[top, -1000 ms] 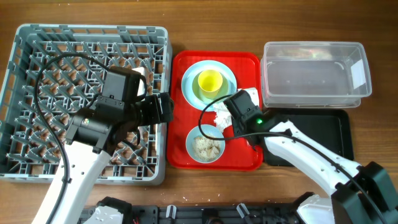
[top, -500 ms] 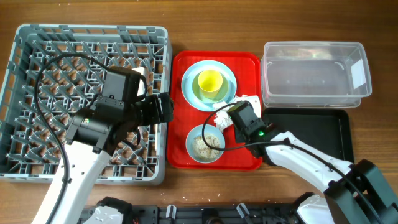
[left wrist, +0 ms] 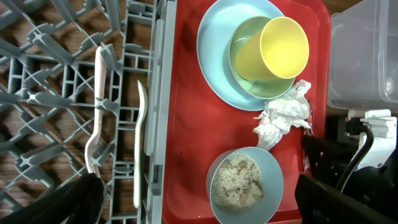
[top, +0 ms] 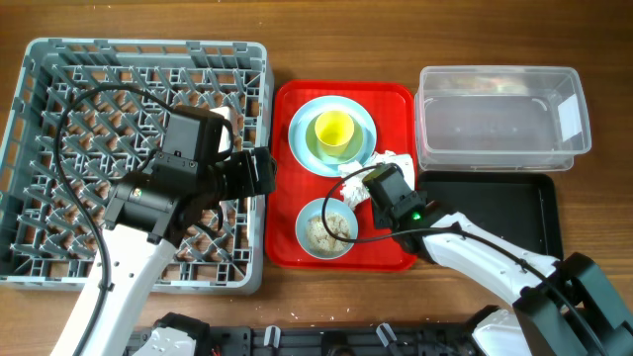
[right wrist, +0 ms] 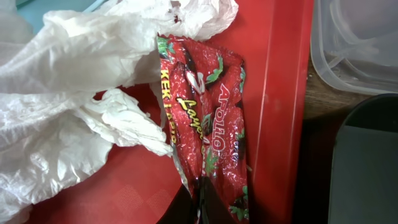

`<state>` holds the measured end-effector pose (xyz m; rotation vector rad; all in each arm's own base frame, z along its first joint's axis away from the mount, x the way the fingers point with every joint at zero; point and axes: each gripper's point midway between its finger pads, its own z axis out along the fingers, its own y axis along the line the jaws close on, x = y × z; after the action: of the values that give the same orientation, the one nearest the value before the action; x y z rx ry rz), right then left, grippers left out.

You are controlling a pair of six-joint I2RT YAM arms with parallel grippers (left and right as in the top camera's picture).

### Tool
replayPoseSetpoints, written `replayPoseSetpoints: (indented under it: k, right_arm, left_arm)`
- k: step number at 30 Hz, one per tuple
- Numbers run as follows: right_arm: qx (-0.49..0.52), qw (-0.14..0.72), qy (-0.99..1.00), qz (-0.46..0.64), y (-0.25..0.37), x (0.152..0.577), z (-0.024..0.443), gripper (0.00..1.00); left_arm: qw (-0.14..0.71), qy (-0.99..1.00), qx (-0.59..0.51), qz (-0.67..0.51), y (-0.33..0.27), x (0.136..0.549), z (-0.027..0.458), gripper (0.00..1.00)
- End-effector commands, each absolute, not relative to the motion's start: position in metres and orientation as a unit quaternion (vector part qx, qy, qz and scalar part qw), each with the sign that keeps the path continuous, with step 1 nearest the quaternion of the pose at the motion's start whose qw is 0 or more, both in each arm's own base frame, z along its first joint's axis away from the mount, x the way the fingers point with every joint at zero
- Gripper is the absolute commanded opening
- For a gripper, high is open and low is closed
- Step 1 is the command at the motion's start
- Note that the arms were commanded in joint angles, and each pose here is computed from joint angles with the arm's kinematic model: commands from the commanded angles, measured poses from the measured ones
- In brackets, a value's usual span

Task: Sort waste into correct bins and load items into the dishwasher rack
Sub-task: 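Drop the red wrapper into the clear plastic bin with the right gripper, then grasp the crumpled white tissue beside the plate with the right gripper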

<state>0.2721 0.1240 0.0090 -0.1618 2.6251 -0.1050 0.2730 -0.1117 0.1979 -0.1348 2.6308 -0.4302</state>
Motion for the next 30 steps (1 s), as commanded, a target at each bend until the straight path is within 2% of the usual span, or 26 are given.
replayPoseSetpoints:
  k: [1,3,5,8,14,18,19,20,21,23,24,26,28,29,30]
  right_arm:
    - [-0.047,0.303,0.952,-0.001,0.139,0.293,0.063,0.04]
    - [-0.032,0.374,0.926,0.04,0.147,0.306,0.127,0.04]
    - [-0.006,0.439,0.897,0.052,0.141,0.313,0.17,0.04]
    - [0.069,0.513,0.855,-0.017,0.096,0.323,0.209,0.04]
    - [0.264,0.541,0.799,-0.011,0.007,0.372,0.212,0.04]
    - [0.329,0.501,0.799,0.059,-0.034,0.403,0.173,0.06]
    - [0.332,0.491,0.803,0.067,-0.041,0.409,0.161,0.1]
    - [0.337,0.476,0.809,0.064,-0.05,0.414,0.145,0.27]
    - [0.332,0.47,0.816,0.053,-0.056,0.414,0.137,0.52]
    - [0.263,0.484,0.834,0.033,-0.059,0.417,0.145,0.9]
    - [0.209,0.504,0.837,0.03,-0.054,0.421,0.165,0.99]
    - [0.151,0.521,0.839,0.034,-0.043,0.415,0.202,1.0]
    - [0.104,0.516,0.843,0.107,-0.01,0.401,0.238,0.96]
    - [0.053,0.503,0.852,0.137,0.011,0.389,0.245,0.91]
    - [-0.014,0.486,0.859,0.157,0.034,0.373,0.248,0.8]
  left_arm:
    - [0.237,0.957,-0.055,-0.156,-0.112,0.275,0.2,1.0]
    - [0.237,0.957,-0.055,-0.157,-0.112,0.275,0.2,1.0]
    - [0.237,0.957,-0.055,-0.157,-0.112,0.275,0.2,1.0]
    - [0.237,0.957,-0.055,-0.156,-0.112,0.275,0.2,1.0]
    - [0.237,0.957,-0.055,-0.156,-0.112,0.275,0.2,1.0]
    - [0.237,0.957,-0.055,-0.156,-0.112,0.275,0.2,1.0]
    - [0.237,0.957,-0.055,-0.156,-0.112,0.275,0.2,1.0]
    - [0.237,0.957,-0.055,-0.157,-0.112,0.275,0.2,1.0]
    - [0.237,0.957,-0.055,-0.156,-0.112,0.275,0.2,1.0]
    - [0.237,0.957,-0.055,-0.156,-0.112,0.275,0.2,1.0]
    - [0.237,0.957,-0.055,-0.157,-0.112,0.275,0.2,1.0]
    - [0.237,0.957,-0.055,-0.156,-0.112,0.275,0.2,1.0]
    - [0.237,0.957,-0.055,-0.156,-0.112,0.275,0.2,1.0]
    - [0.237,0.957,-0.055,-0.156,-0.112,0.275,0.2,1.0]
    - [0.237,0.957,-0.055,-0.156,-0.112,0.275,0.2,1.0]
